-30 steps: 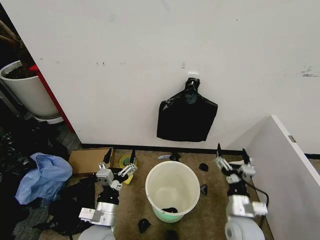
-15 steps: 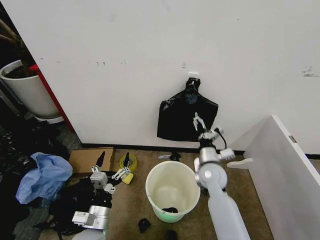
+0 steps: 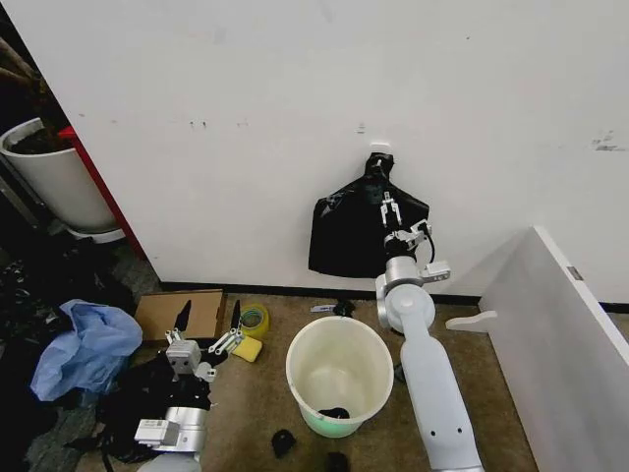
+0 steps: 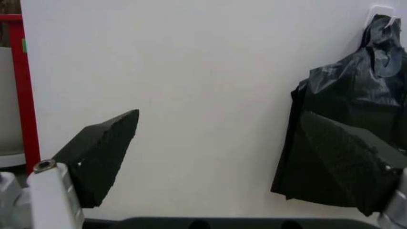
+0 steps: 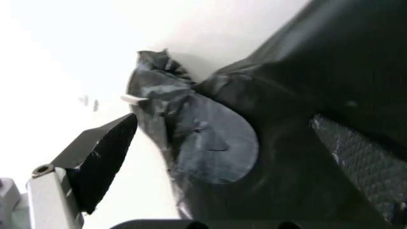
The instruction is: Place the garbage bag over the trash bin.
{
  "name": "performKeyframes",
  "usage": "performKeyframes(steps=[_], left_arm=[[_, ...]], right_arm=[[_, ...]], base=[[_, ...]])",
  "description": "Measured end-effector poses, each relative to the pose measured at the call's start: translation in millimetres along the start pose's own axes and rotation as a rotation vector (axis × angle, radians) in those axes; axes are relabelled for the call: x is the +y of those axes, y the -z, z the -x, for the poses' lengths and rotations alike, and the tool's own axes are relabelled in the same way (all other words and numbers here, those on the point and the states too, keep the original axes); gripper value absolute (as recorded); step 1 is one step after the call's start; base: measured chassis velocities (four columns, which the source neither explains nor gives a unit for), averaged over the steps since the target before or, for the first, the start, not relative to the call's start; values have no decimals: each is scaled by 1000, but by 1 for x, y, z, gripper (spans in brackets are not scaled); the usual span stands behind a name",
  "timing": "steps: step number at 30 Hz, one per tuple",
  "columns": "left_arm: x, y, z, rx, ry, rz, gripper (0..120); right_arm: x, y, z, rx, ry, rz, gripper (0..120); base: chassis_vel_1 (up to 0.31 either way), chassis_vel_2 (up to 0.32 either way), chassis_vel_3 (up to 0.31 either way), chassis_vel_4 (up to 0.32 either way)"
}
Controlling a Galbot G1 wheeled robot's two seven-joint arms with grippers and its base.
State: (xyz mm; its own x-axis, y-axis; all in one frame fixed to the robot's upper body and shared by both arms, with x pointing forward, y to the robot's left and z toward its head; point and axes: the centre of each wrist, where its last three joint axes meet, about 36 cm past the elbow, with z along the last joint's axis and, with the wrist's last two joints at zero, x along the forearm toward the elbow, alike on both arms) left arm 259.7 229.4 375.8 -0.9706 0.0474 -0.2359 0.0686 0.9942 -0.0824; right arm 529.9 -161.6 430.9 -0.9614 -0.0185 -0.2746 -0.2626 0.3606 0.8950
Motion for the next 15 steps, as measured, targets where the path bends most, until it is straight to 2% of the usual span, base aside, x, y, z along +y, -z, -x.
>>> performKeyframes(steps=[4,7,8,10,15], left_arm=[[-2,-2,0,2,3,4,100],[-3,-4,-2,6,11,6,100],[-3,-4,-2,6,11,6,100],[-3,-5,-3,8,19,8,100],[-3,-8,-2,9,27,11,100]], right_arm=[[0,-4,2,10,19,-12,98],[0,-8,0,19,29,-19,87],[0,-8,0,19,29,-19,87],[0,-11,-2,30,44,-28,74],[-4,-14,4,36,62,-52,64]], base=[[0,0,0,0],[0,0,0,0],[0,0,0,0],[0,0,0,0],[0,0,0,0]])
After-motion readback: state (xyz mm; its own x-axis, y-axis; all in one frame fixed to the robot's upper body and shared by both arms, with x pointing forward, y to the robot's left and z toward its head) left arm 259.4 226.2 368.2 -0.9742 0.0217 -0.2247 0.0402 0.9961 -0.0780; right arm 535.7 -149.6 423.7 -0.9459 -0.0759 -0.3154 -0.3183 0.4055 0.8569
